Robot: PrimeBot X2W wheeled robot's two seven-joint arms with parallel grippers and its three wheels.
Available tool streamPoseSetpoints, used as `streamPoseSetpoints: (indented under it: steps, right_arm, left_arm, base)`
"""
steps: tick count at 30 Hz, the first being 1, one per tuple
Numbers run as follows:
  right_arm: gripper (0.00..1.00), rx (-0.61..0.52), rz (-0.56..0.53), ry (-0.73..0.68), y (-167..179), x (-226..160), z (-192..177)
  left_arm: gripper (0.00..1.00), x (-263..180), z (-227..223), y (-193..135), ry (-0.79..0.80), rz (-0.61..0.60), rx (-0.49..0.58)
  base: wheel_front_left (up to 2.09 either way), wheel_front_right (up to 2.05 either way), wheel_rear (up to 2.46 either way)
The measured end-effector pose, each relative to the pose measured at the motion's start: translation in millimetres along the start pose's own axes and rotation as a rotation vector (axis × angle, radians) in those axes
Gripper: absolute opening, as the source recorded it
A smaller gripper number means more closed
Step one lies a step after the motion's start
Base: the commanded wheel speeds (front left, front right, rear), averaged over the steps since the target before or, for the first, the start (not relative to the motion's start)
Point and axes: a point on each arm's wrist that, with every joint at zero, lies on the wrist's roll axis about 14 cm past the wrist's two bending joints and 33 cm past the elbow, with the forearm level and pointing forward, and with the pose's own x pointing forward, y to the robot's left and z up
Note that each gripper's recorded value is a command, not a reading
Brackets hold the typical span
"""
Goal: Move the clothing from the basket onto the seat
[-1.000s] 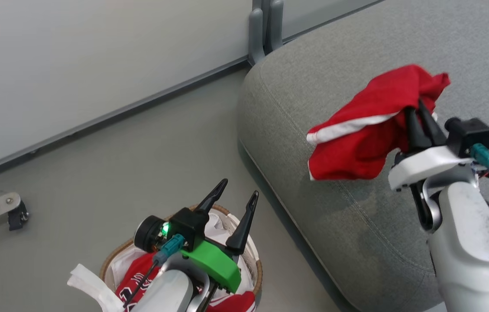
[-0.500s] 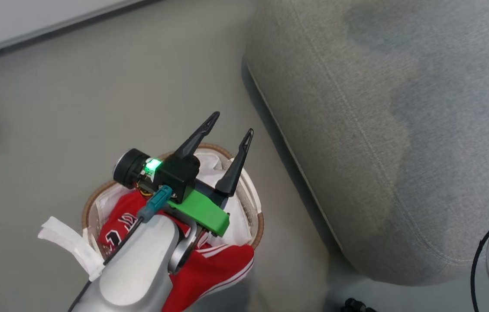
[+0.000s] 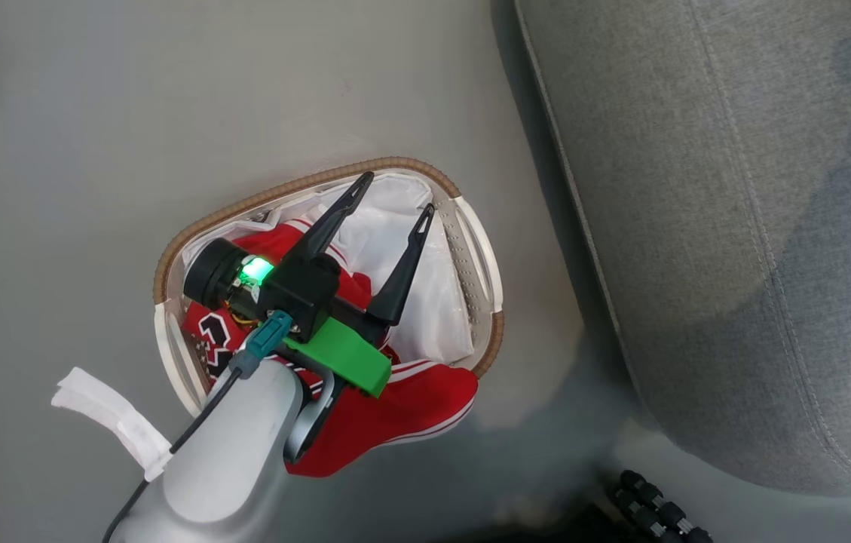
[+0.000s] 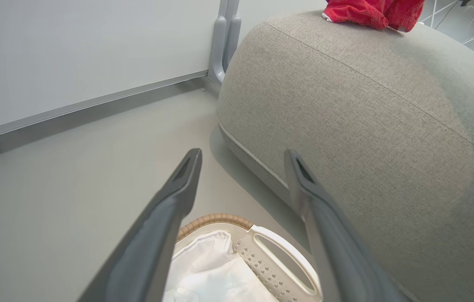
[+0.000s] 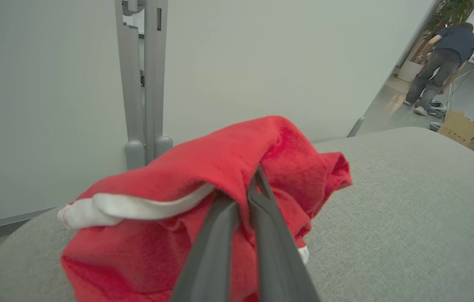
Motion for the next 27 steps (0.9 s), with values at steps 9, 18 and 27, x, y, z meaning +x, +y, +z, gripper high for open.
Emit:
streamPoseSetpoints:
  steps: [9, 18, 27]
  right_arm:
    - [0.78, -0.025, 0.057, 0.147, 18, -30, -57]
    - [1.0, -0.035, 0.101, 0.14, 22, -56, -43]
    - [1.0, -0.051, 0.154, 0.041, 22, -73, 9]
  left_arm:
    - [1.0, -8, -6, 9, 0.019, 0.035, 0.0]
    - [1.0, -15, 18, 6, -0.02, 0.062, 0.009]
    - [1.0, -38, 71, 15, -0.125, 0.168, 0.045]
  base:
    - [0.0, 0.0, 0.0]
    - [0.0, 0.0, 0.0]
    - [0.0, 0.0, 0.0]
